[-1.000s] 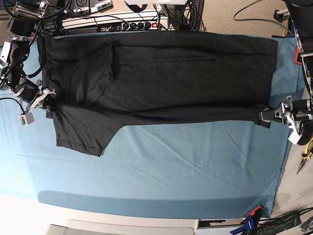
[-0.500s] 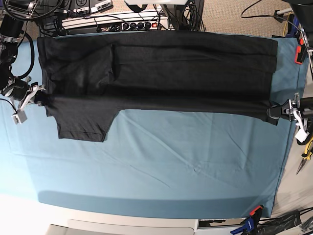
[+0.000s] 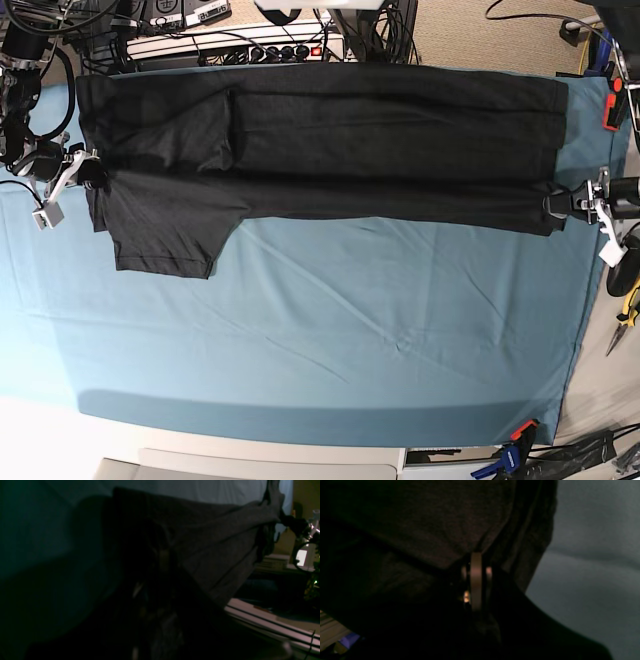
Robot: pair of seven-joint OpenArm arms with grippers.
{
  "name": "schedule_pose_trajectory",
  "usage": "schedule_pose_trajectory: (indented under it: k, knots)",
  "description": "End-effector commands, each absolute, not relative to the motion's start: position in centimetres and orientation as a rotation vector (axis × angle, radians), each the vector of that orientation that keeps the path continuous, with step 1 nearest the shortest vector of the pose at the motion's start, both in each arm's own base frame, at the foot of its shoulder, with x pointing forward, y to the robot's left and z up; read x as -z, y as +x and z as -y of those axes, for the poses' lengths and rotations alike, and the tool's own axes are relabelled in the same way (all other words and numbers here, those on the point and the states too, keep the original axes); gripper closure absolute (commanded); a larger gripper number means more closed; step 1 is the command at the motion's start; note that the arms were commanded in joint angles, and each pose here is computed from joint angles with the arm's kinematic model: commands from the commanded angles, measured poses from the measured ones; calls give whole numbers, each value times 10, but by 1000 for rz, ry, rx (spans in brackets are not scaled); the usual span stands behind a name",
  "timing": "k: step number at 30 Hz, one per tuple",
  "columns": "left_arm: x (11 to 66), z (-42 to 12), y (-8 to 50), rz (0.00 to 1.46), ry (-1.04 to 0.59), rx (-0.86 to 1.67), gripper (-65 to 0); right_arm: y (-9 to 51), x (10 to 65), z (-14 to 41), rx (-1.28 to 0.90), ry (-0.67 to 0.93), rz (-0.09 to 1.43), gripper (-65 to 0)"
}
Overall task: Fold the T-shirt properly
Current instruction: 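Release the hem and reposition the right gripper at the strip's end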
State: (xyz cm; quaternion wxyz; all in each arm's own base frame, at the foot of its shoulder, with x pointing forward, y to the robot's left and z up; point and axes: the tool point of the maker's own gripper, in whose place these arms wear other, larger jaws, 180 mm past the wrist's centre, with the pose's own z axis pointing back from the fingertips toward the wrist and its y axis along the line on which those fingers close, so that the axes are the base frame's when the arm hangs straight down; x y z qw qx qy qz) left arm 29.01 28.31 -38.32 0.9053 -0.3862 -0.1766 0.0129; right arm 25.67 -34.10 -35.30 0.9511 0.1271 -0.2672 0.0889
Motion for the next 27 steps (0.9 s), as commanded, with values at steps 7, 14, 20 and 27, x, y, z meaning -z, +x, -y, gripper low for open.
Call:
schedule_pose_trajectory:
  k: [7,14,20,27]
  knots:
    - [367,-295,299,413,-779,-9,-231,267,336,351,-200,219,588,-83]
    - [356,-292,309,458,-773,25,-333,296,311,365,-146,163,796,-324]
    - [315,-287,333,596,-755,127,-333,331,287,382,66,127,1001,-324]
    - [289,-285,343,681,-738,183,-333,381,337,365,324,364,970,-324]
